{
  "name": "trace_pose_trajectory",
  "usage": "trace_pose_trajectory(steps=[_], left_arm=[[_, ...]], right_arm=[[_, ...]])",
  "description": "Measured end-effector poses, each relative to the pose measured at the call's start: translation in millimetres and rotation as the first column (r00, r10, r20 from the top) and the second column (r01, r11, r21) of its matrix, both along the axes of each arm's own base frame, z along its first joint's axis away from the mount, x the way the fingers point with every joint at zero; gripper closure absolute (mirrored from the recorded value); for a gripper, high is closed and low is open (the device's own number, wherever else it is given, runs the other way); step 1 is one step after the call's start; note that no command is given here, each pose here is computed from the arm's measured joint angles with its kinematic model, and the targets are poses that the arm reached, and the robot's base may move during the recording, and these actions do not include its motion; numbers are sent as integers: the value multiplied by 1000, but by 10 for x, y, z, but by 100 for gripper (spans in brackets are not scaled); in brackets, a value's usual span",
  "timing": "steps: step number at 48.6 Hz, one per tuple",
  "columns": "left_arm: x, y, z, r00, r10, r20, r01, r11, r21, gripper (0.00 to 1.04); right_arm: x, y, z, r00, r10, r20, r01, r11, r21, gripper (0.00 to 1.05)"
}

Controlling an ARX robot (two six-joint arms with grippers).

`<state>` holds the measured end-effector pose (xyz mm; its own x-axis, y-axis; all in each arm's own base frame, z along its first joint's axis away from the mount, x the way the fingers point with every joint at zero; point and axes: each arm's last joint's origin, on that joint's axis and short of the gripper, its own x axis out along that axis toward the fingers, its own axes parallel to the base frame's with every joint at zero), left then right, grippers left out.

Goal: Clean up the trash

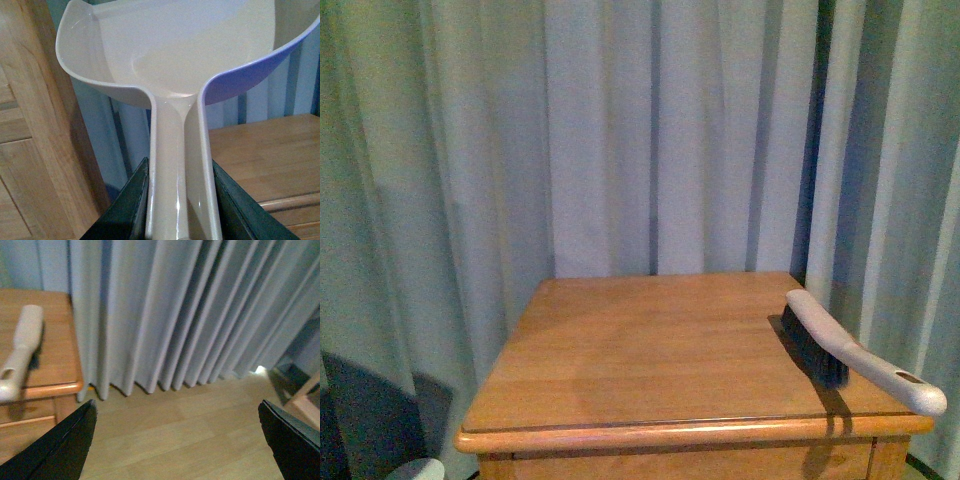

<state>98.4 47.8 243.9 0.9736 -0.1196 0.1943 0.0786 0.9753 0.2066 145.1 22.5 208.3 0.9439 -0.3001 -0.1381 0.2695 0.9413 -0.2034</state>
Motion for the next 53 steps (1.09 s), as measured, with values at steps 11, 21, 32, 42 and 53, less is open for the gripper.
trace_pose_trajectory(steps=[11, 21, 32, 42, 53], left_arm=[[0, 0, 0, 1000, 0, 0, 0, 1000, 0, 76], [0, 0, 0, 1000, 0, 0, 0, 1000, -1, 76], [0, 0, 0, 1000, -1, 0, 1, 1000, 0, 76], [0, 0, 0, 1000, -1, 0, 1, 1000, 0, 76], [0, 0, 0, 1000, -1, 0, 1, 1000, 0, 76]], right_arm=[[752, 195, 407, 979, 115, -168, -80, 975, 206, 7], [1423, 428, 312, 918, 187, -349, -47, 927, 372, 7], [1839, 609, 43, 881, 216, -422, -15, 902, 430, 7], [2068, 697, -155, 863, 238, -446, -3, 885, 465, 7], [2192, 738, -256, 853, 252, -456, -6, 880, 475, 7]])
